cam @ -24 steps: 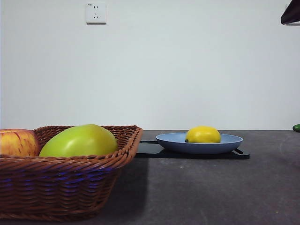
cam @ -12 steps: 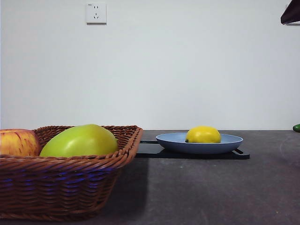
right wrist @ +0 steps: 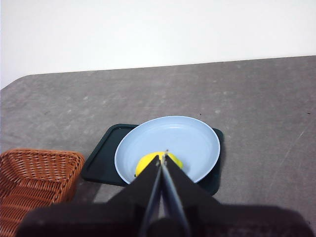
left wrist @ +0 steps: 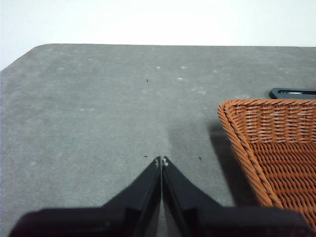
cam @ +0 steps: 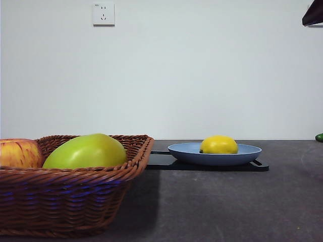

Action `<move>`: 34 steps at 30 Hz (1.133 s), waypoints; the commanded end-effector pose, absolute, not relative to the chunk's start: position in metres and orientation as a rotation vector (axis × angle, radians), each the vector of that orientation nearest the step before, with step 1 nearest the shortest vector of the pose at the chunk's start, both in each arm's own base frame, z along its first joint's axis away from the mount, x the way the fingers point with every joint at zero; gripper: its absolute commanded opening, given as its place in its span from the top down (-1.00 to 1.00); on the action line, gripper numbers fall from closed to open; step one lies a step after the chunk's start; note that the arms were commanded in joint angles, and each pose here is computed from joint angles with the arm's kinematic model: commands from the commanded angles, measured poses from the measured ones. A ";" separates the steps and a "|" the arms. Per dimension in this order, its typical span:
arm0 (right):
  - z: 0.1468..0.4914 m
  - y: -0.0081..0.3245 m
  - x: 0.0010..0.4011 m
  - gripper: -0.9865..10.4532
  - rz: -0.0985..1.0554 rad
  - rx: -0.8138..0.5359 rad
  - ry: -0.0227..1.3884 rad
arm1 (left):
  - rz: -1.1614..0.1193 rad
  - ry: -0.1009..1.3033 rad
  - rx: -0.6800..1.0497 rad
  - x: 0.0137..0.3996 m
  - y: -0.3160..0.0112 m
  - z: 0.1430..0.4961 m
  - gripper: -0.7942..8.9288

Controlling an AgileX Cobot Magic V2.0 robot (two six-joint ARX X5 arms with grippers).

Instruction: Take the lemon from the basket,put the lemon in the plate,hand out the plate

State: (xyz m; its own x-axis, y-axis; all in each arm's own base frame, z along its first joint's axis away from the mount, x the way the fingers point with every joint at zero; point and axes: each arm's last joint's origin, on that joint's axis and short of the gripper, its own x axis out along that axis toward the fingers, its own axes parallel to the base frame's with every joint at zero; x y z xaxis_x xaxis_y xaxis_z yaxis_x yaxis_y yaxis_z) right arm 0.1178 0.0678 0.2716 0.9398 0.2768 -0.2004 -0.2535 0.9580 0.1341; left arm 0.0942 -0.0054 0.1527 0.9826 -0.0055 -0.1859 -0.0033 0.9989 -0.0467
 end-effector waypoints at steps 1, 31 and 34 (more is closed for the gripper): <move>0.275 0.069 0.118 0.82 0.274 0.124 0.204 | 0.003 0.180 -0.054 0.095 -0.005 0.152 0.82; 0.204 0.014 0.094 0.82 0.070 0.044 0.078 | 0.003 0.180 -0.054 0.095 -0.005 0.152 0.82; 0.187 0.010 0.095 0.82 0.110 0.050 0.102 | 0.002 0.180 -0.054 0.095 -0.005 0.152 0.82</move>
State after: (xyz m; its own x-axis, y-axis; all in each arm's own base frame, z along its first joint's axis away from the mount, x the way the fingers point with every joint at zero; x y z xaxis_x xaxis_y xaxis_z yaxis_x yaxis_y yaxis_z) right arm 0.0953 0.0102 0.1859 0.9891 0.0880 -0.1178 -0.0837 0.9957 0.0408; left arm 0.0942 -0.0054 0.1527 0.9826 -0.0055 -0.1855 -0.0037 0.9988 -0.0493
